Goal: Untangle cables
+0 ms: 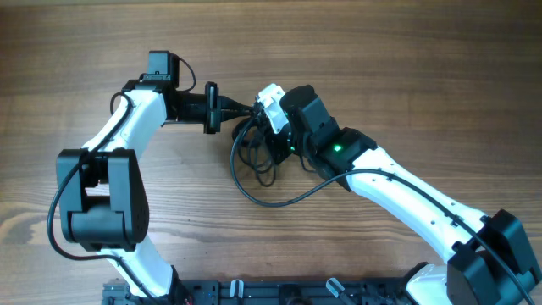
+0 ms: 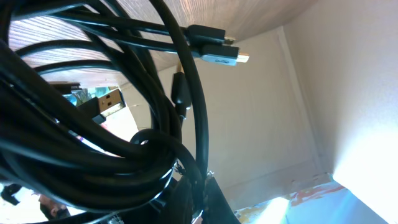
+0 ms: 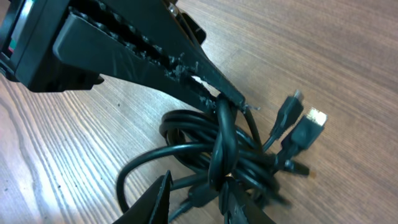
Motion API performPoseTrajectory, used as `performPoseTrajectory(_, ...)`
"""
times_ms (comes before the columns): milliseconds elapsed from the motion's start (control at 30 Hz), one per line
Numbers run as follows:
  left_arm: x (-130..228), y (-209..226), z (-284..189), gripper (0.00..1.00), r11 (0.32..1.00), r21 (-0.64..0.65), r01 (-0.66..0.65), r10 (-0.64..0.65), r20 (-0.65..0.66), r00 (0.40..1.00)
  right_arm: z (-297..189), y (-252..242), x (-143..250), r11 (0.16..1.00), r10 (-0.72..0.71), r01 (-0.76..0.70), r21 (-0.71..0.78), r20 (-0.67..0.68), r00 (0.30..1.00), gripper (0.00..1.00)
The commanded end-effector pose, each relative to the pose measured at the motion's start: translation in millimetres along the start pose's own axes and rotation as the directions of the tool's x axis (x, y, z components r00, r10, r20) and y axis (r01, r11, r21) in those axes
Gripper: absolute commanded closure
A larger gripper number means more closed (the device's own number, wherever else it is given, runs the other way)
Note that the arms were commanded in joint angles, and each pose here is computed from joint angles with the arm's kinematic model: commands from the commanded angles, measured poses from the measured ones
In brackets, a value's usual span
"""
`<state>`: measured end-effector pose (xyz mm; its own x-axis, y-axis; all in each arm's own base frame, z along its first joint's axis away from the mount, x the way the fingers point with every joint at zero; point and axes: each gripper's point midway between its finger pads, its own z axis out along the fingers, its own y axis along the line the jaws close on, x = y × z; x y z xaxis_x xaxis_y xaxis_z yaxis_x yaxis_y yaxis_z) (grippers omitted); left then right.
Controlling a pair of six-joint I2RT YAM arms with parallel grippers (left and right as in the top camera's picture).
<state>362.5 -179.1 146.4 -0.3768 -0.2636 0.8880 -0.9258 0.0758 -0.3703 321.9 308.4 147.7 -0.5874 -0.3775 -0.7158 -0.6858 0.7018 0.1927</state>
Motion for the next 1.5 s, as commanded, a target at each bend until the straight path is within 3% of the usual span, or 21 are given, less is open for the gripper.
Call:
performPoseTrajectory(0,15.0,-3.8,-0.3,0.96,1.0,0.008,0.001,0.0,-0.057,0.998,2.2,1.3,-6.7,0.999,-0.04,0.04,0.005,0.021,0.999,0.72)
performPoseTrajectory(433,17.4,-4.1,-0.5,0.96,1.0,0.008,0.019,-0.018,-0.07,0.997,7.4,-0.8,-9.9,0.999,-0.044,0.044,0.014,0.037,0.998,0.72)
performPoseTrajectory(467,17.6,-4.1,-0.5,0.96,1.0,0.008,0.019,-0.019,-0.072,0.997,8.6,-1.1,-9.3,0.999,-0.044,0.043,0.014,0.035,0.998,0.75)
performPoseTrajectory(533,17.6,-4.1,-0.5,0.96,1.0,0.009,0.019,-0.018,-0.072,0.997,10.9,-1.5,-8.0,0.999,-0.042,0.042,0.013,0.031,0.999,0.89)
performPoseTrajectory(633,17.5,-4.2,-0.5,0.96,1.0,0.009,0.019,-0.018,-0.071,0.997,10.8,-1.3,-8.1,0.999,-0.043,0.043,0.013,0.031,0.999,0.95)
performPoseTrajectory(833,10.7,-3.4,-0.3,0.96,0.999,0.004,0.042,-0.042,-0.032,0.999,5.6,-0.9,-2.5,0.999,-0.034,0.034,0.015,0.005,0.999,0.96)
performPoseTrajectory(1300,-5.7,-3.6,-5.4,0.96,0.997,0.012,0.074,-0.075,0.054,0.996,-36.4,-0.5,43.5,0.998,-0.052,0.059,0.03,-0.194,0.98,0.96)
performPoseTrajectory(1467,-12.1,-6.2,-14.0,0.96,0.996,0.033,0.081,-0.083,0.077,0.994,-56.8,3.8,23.6,0.995,-0.09,0.094,0.033,-0.113,0.989,0.96)
